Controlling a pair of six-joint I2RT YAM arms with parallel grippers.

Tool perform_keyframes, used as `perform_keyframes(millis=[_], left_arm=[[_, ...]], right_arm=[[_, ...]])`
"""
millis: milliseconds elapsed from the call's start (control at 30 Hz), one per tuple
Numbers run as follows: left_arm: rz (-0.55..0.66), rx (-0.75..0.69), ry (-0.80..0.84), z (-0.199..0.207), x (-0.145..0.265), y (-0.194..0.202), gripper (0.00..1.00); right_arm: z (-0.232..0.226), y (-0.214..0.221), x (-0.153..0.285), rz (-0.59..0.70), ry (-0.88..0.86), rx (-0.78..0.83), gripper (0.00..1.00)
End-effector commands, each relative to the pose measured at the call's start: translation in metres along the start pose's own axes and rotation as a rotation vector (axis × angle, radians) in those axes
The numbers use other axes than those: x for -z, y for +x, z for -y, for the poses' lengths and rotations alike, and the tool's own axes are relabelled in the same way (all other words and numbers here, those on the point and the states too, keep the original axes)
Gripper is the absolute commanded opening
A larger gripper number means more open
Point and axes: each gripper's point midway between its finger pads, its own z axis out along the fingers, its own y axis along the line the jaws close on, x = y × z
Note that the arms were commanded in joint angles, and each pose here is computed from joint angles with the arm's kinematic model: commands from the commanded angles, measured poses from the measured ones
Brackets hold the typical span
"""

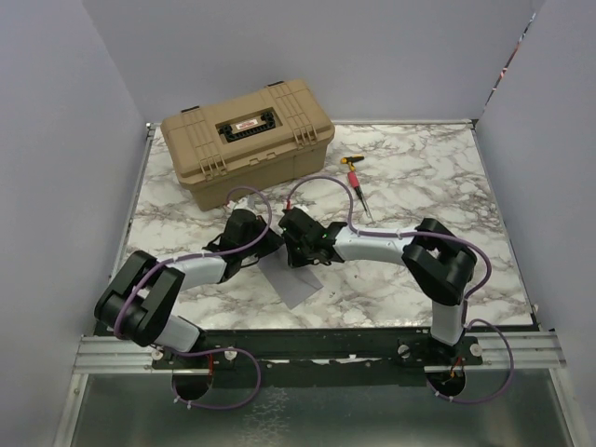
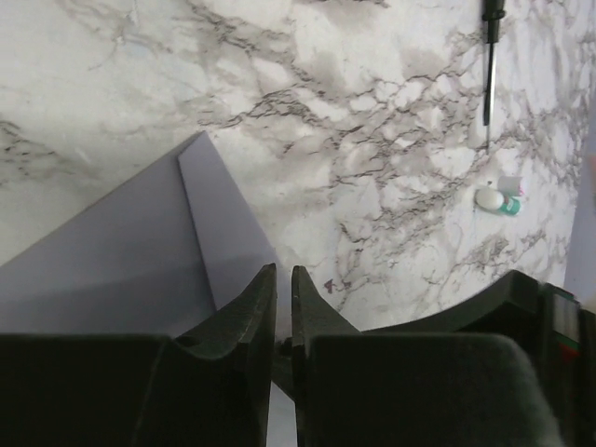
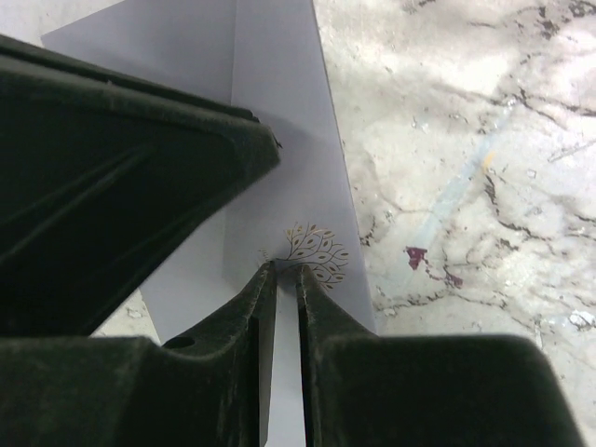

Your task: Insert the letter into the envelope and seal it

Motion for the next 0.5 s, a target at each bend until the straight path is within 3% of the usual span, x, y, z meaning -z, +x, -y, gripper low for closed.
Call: perform_keyframes(millis=[0,267,467], left_arm=[[-0.026,-0.011,-0.042,-0.018,-0.005,0.013,0.10],[-0.135,-0.020,-0.212,-0.064,-0.003,0.044,0.00],[-0.157,-0.019,-0.270,-0.080,0.004,0.053,0.00]], right_arm=[[0.024,0.044,0.005,-0.130,0.076,0.031,0.19],[0.012,0.033,0.006,-0.097,0.034,0.070,0.20],[0.004,0.008,-0.003,-0.021,0.065,0.087,0.20]])
